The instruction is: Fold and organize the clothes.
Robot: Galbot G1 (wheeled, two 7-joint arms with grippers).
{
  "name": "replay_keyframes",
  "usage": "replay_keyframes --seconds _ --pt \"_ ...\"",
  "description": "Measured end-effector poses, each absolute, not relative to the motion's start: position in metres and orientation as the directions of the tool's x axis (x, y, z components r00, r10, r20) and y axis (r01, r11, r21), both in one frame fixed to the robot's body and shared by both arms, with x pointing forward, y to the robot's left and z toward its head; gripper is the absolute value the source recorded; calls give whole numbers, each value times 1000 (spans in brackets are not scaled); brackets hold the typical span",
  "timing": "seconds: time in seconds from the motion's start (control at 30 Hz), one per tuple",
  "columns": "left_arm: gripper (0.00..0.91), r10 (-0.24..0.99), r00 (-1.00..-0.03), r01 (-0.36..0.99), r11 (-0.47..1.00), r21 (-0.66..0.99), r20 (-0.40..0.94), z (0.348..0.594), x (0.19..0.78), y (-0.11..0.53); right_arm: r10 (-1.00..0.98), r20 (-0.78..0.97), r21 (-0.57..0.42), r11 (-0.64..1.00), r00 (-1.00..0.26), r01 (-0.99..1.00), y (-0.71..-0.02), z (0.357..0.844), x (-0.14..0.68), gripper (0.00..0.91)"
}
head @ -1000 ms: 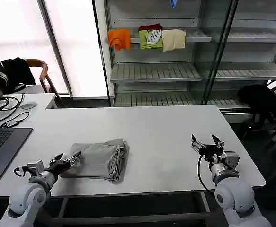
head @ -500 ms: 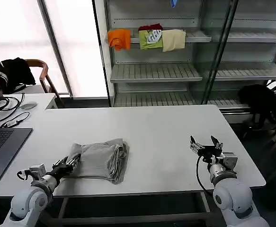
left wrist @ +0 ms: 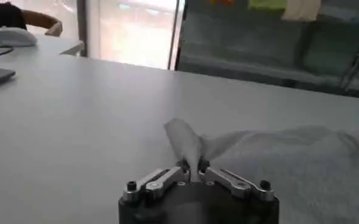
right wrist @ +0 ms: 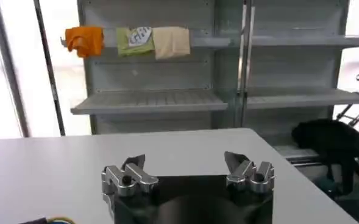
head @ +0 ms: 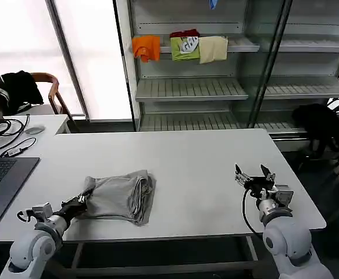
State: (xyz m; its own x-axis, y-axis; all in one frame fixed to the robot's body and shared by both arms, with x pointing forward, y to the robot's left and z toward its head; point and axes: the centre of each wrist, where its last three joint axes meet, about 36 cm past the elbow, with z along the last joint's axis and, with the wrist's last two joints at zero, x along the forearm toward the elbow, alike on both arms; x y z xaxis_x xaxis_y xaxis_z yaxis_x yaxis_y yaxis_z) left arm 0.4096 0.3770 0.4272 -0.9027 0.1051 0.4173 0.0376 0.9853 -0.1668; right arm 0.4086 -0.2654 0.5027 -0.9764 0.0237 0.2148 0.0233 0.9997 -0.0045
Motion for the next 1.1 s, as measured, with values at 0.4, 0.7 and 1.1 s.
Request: replay_keyframes --seconds 0.4,0.7,1.1 --pt "0 -65 -935 -101 991 -87 348 480 408 470 1 210 5 1000 -978 3 -262 505 415 907" --pt "0 -184 -939 -184 983 28 292 526 403 530 -6 215 7 1000 -977 -5 -263 503 415 907" --pt "10 -165 -950 -153 986 66 265 545 407 509 16 228 3 1000 -973 17 -269 498 412 907"
